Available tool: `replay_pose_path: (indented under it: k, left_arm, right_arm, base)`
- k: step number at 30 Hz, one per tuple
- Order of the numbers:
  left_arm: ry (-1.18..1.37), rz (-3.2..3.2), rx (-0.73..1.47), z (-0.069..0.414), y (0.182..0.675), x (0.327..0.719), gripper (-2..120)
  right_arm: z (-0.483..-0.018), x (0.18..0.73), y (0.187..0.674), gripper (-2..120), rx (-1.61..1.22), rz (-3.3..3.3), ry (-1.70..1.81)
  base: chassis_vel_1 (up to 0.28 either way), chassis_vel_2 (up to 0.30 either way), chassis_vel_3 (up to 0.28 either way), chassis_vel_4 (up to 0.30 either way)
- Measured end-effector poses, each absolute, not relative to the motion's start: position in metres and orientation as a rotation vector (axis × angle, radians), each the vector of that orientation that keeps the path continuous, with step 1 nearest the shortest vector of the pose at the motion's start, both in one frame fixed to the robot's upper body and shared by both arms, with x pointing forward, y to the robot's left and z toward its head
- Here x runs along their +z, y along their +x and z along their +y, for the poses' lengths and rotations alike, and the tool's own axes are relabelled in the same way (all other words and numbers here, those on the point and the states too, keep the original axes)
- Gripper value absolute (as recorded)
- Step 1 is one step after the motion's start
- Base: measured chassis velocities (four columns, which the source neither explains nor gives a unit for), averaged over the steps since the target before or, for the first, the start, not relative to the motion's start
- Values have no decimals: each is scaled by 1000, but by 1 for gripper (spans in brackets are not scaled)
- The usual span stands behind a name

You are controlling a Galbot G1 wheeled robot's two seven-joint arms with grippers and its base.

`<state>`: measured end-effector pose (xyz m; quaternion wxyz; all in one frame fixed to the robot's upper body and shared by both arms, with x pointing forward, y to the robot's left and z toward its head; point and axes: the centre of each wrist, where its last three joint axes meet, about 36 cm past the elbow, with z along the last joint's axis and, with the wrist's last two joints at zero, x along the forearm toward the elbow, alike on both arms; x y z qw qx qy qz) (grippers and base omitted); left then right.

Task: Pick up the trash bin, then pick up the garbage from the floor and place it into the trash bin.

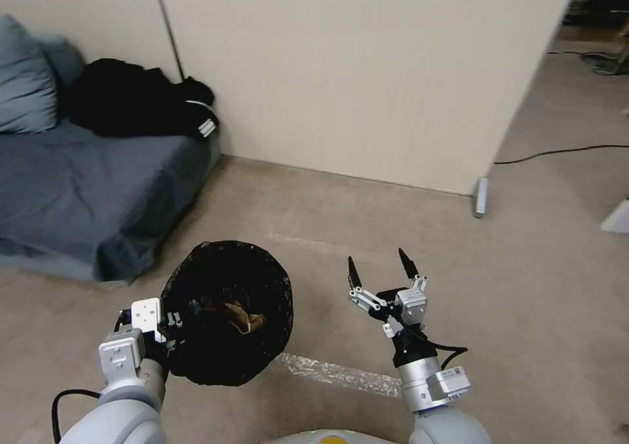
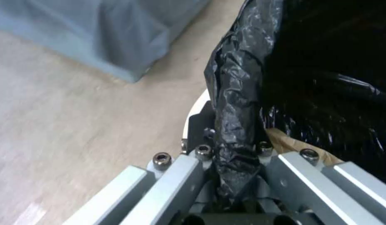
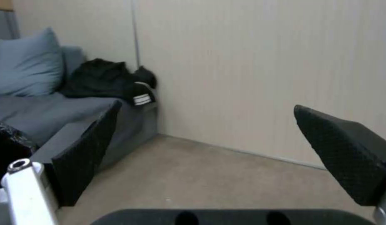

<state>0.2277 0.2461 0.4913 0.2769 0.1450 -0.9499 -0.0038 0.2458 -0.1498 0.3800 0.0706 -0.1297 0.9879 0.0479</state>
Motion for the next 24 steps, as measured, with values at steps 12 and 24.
replay_pose_path:
  k: [12, 24]
  left_arm:
    - [408, -2543, -18, 245, 221, 492, 1]
    - [417, -2525, -31, 249, 217, 490, 1]
  right_arm:
    - [-149, 380, 250, 100, 153, 2943, -434]
    - [-147, 383, 260, 100, 171, 2947, -442]
  base:
    - [118, 111, 115, 119]
    - [124, 128, 123, 127]
